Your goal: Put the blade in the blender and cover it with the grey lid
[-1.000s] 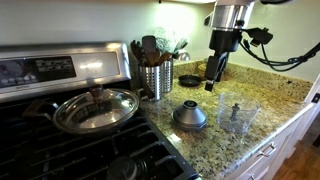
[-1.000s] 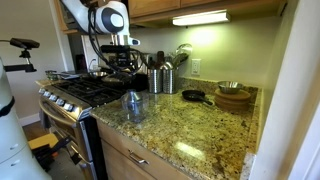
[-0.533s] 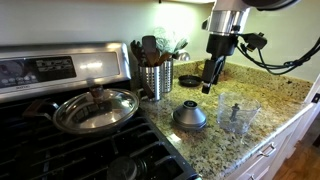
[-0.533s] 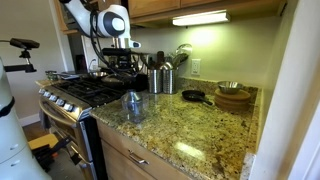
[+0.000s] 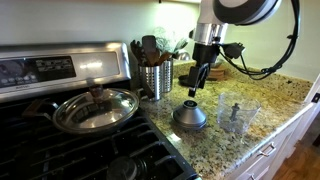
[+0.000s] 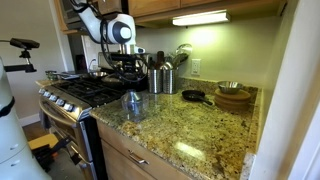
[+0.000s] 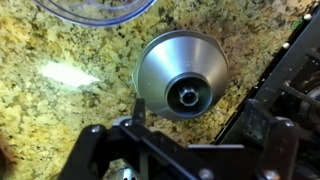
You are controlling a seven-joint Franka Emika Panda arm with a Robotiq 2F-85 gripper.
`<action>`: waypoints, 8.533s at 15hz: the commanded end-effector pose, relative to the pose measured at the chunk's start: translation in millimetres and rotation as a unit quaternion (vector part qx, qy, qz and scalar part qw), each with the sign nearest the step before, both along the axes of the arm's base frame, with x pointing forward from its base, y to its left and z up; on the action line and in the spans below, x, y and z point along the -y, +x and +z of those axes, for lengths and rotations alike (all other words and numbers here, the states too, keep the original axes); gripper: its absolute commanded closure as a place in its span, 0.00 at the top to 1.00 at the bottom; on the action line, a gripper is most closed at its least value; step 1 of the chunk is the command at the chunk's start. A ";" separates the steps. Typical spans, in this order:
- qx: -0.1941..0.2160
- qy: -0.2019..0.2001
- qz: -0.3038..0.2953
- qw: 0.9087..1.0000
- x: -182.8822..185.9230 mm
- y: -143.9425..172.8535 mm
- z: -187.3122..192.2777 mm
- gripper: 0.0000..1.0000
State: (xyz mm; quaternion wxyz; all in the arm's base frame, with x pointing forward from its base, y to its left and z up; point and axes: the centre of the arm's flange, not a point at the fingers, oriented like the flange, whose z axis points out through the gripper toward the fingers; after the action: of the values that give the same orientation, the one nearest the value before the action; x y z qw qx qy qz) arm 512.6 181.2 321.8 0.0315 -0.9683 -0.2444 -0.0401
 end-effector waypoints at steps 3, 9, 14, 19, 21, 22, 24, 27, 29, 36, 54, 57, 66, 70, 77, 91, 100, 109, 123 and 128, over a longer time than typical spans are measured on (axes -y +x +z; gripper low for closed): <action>-0.009 0.008 0.016 1.000 -11.1 25.8 -17.9 0.79; -0.025 0.005 0.023 0.999 -17.8 29.4 -34.7 0.96; -0.043 0.000 0.023 0.999 -15.4 21.8 -48.9 0.75; -0.049 0.001 0.023 0.999 -15.3 21.7 -56.7 0.73; -0.049 0.000 0.022 0.999 -15.3 22.0 -55.9 0.59; -0.048 0.000 0.022 0.999 -15.4 22.4 -55.0 0.45; -0.042 0.001 0.024 0.999 -17.5 24.2 -48.8 0.35; -0.040 -0.003 0.025 0.999 -19.8 21.8 -42.1 0.35; -0.037 -0.004 0.028 0.999 -20.4 20.4 -35.1 0.35; -0.020 -0.029 0.047 0.998 -15.6 15.7 15.7 0.35; -0.013 -0.051 -0.064 0.997 82.5 -33.3 87.7 0.35; -0.025 -0.056 -0.084 0.995 96.5 -46.9 75.8 0.35; -0.026 -0.062 -0.127 0.990 131.4 -66.1 48.0 0.35; -0.015 -0.047 -0.136 0.989 137.7 -65.1 38.0 0.35; -0.002 -0.028 -0.138 0.990 128.7 -65.8 37.3 0.35; 0.020 -0.054 -0.140 0.988 104.7 -97.3 51.9 0.35; 0.047 -0.042 -0.149 0.987 112.4 -84.4 50.3 0.35; 0.038 -0.045 -0.157 0.986 122.1 -87.3 42.2 0.35; 0.040 -0.036 -0.163 0.985 118.7 -93.5 35.3 0.35; 0.045 -0.041 -0.165 0.984 113.9 -99.3 39.8 0.35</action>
State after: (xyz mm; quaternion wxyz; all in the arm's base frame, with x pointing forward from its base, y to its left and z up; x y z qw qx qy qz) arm 429.8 63.7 361.4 -0.0176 -0.9926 -0.0931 -0.0757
